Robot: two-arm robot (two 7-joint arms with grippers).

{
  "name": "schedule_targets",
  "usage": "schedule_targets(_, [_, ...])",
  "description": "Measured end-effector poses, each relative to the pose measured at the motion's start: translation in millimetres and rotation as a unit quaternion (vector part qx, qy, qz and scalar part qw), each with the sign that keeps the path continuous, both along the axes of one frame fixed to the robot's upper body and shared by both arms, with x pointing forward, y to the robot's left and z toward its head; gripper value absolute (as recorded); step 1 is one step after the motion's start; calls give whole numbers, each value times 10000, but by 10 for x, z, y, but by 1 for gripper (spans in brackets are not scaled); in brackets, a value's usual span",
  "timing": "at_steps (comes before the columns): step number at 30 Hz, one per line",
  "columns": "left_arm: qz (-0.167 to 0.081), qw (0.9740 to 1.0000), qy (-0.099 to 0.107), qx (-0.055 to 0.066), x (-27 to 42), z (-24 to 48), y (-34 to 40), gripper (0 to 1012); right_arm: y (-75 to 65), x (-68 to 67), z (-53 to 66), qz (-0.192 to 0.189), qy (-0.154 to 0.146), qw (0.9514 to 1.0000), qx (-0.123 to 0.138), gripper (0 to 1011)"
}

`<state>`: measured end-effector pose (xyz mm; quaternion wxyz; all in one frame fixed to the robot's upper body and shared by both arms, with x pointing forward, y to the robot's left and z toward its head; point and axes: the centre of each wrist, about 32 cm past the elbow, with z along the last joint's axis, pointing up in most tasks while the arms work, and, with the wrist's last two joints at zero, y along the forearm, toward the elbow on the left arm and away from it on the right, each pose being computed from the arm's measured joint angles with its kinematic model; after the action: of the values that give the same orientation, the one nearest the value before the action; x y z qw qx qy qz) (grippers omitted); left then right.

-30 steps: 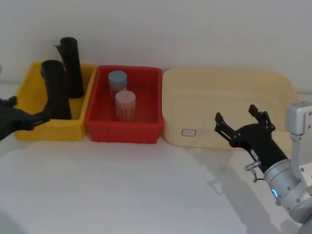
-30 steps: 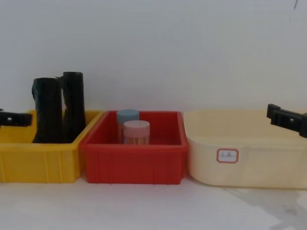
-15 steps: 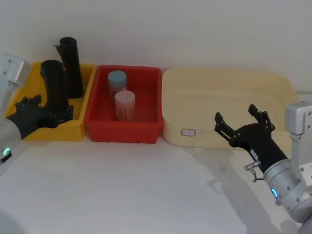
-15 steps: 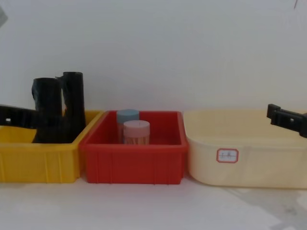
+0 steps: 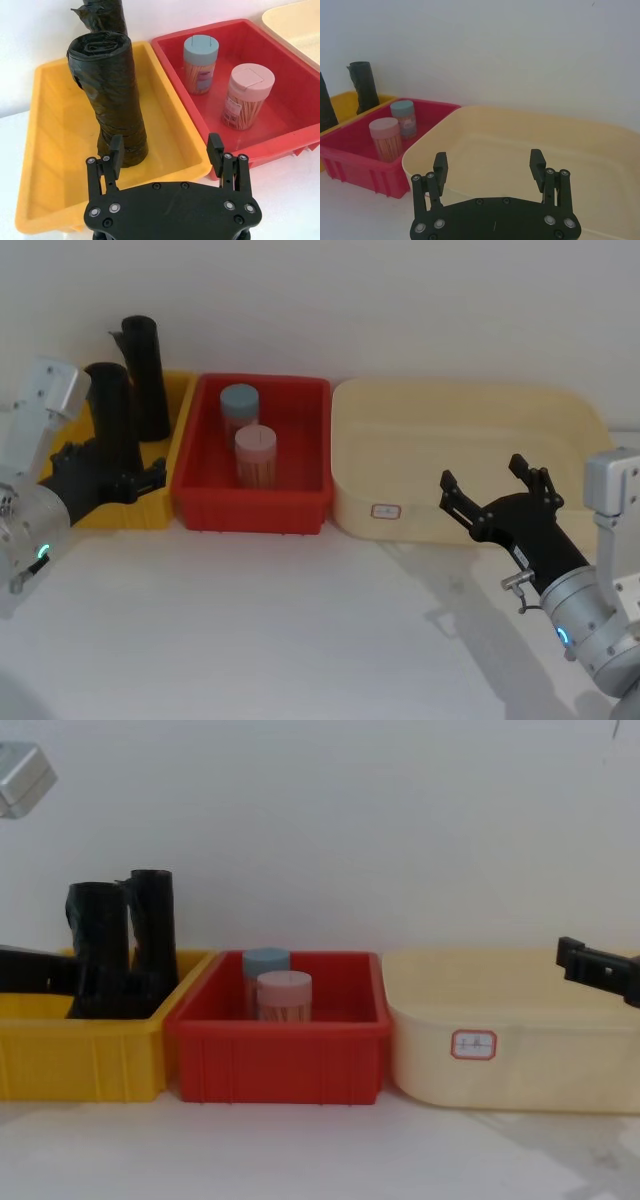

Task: Pick up the garbage bag with the one hand and transfer it to the other hand.

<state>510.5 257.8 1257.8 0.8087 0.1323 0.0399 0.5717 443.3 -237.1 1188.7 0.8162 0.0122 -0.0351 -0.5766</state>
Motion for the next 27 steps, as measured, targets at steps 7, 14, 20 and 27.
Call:
schedule_targets(7, [122, 9999, -18, 20, -52, 11, 27, 1001, 0, 0, 0, 0, 0, 10000, 0, 1001])
schedule_targets(14, [412, 9991, -68, 3, -144, 49, 121, 1001, 0, 0, 0, 0, 0, 10000, 0, 1001])
schedule_targets(20, [586, 9982, -75, -93, -186, 70, 231, 1001, 0, 0, 0, 0, 0, 10000, 0, 1001])
schedule_targets(27, [526, 9984, -71, -194, -157, 45, 313, 1001, 0, 0, 0, 0, 0, 10000, 0, 1001])
